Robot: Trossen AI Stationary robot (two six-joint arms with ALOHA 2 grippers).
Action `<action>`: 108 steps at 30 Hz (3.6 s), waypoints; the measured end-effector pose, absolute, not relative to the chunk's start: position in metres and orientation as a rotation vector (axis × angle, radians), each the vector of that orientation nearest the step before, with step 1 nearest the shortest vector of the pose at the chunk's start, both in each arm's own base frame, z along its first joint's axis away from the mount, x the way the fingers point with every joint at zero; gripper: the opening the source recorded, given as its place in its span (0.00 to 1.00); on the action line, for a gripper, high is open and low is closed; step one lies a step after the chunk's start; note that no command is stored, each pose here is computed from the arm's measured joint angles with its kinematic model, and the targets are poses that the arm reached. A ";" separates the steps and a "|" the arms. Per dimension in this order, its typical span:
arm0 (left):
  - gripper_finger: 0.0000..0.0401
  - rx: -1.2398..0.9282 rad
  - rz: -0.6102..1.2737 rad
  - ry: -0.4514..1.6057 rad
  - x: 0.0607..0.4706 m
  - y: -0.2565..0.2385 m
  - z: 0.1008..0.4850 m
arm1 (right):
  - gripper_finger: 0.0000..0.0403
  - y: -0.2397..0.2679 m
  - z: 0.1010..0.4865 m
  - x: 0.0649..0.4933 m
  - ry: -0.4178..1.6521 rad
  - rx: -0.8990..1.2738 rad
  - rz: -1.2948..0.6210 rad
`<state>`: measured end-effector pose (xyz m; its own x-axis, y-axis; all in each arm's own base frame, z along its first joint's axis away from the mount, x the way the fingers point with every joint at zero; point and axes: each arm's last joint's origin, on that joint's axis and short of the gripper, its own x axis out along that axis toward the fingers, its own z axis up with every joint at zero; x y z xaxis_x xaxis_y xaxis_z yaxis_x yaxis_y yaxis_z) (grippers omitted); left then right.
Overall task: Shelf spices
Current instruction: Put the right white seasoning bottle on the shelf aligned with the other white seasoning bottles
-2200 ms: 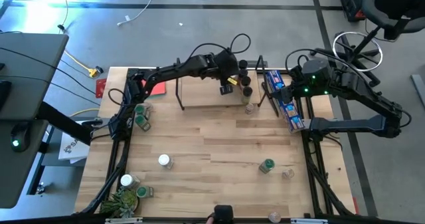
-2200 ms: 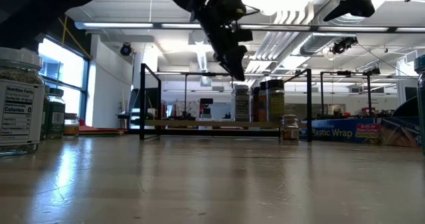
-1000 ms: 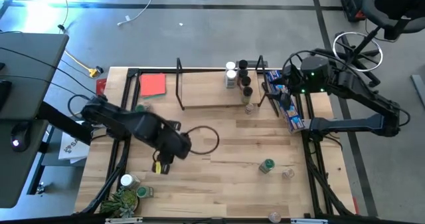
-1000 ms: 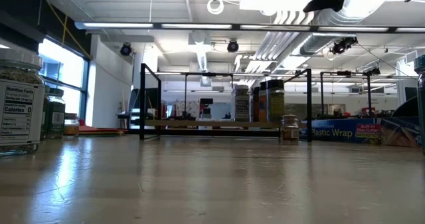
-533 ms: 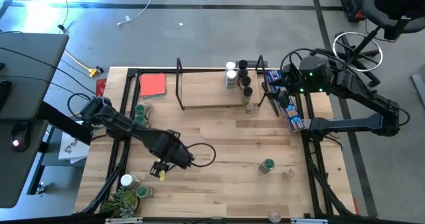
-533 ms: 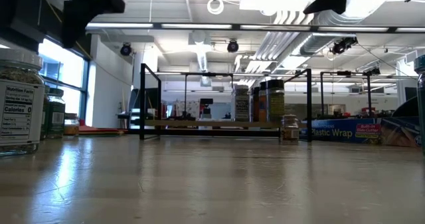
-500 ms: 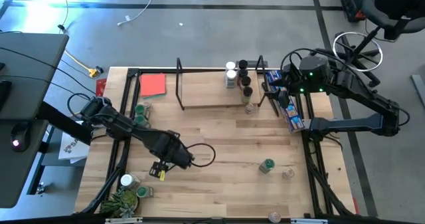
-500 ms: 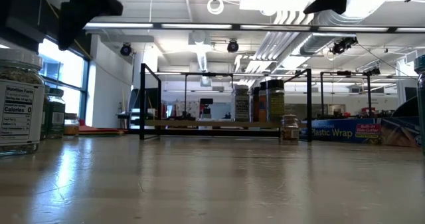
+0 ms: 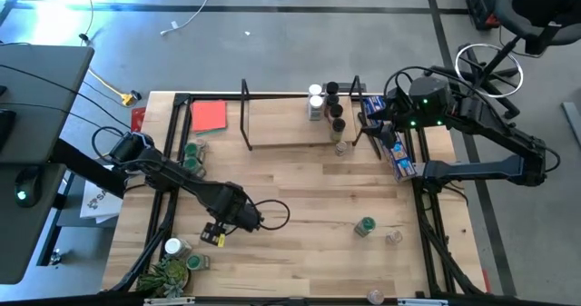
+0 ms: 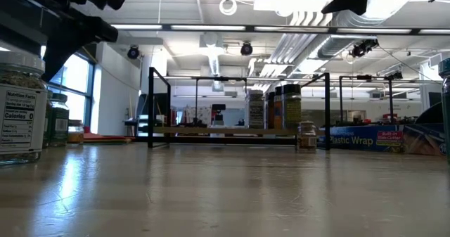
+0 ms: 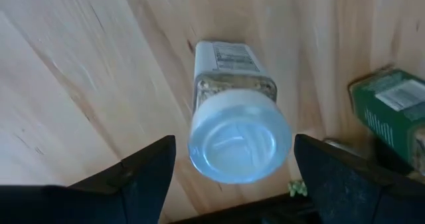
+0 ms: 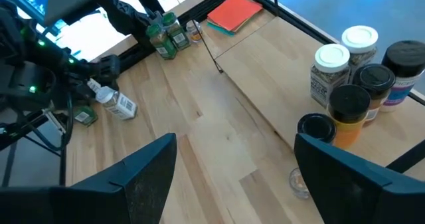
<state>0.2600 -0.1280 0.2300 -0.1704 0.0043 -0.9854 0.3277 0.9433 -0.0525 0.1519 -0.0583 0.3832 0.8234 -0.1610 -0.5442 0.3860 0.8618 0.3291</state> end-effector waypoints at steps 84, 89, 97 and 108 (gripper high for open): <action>0.61 0.391 -0.125 1.291 0.480 0.060 0.241 | 0.75 -0.040 0.384 0.104 0.557 0.611 -0.421; 0.59 0.394 -0.136 1.325 0.481 0.060 0.231 | 0.75 -0.040 0.383 0.104 0.557 0.611 -0.420; 0.52 0.391 -0.096 1.345 0.482 0.056 0.227 | 0.75 -0.040 0.383 0.104 0.561 0.613 -0.421; 0.49 0.174 0.029 1.325 0.462 0.069 0.271 | 0.75 -0.040 0.383 0.104 0.560 0.610 -0.425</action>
